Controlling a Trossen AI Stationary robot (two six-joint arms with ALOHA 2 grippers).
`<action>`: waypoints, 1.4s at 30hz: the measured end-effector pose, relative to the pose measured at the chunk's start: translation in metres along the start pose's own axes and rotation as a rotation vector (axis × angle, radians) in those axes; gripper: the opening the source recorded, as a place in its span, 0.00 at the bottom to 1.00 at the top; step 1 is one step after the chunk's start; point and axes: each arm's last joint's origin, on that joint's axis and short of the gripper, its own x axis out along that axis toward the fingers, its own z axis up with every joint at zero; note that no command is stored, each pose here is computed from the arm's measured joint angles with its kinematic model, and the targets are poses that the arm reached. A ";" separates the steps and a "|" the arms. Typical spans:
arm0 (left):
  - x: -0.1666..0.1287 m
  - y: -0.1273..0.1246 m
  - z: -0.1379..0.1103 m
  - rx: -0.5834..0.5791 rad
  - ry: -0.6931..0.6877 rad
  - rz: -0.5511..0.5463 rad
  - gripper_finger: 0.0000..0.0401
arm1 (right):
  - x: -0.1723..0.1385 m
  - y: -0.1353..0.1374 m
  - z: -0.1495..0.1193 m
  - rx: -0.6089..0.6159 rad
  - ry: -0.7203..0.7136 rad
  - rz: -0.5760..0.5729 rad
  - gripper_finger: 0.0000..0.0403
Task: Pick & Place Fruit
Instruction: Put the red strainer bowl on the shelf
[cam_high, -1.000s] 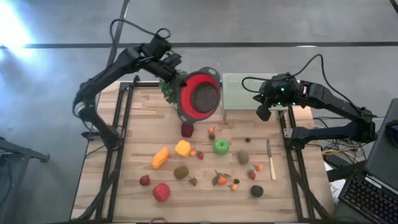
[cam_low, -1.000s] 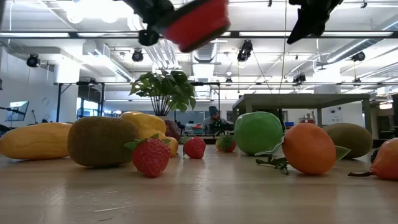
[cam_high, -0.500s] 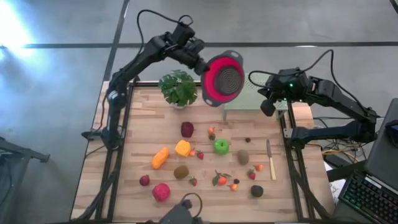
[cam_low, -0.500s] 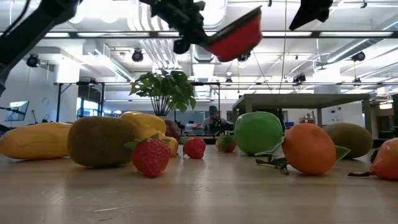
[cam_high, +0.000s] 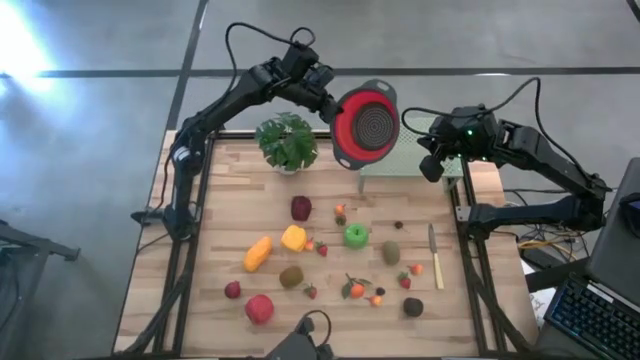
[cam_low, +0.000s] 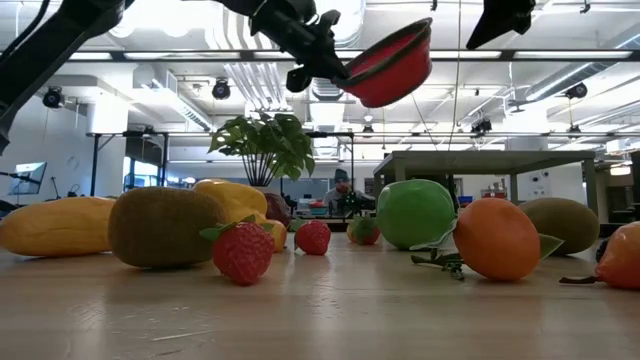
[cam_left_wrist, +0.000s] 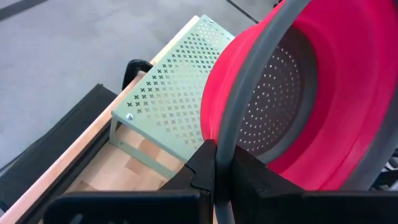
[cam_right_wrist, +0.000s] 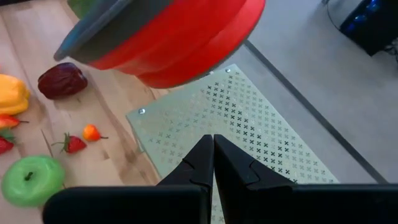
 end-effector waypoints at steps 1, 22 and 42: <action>0.000 0.000 0.000 -0.002 -0.001 0.010 0.06 | 0.000 0.000 0.000 0.000 0.000 0.000 0.02; -0.015 0.000 -0.039 -0.142 0.374 0.162 0.06 | 0.004 0.033 0.012 -0.325 -0.132 0.380 0.02; -0.022 0.001 -0.049 -0.284 0.494 0.113 0.06 | 0.026 0.124 0.057 -0.768 -0.147 0.305 0.51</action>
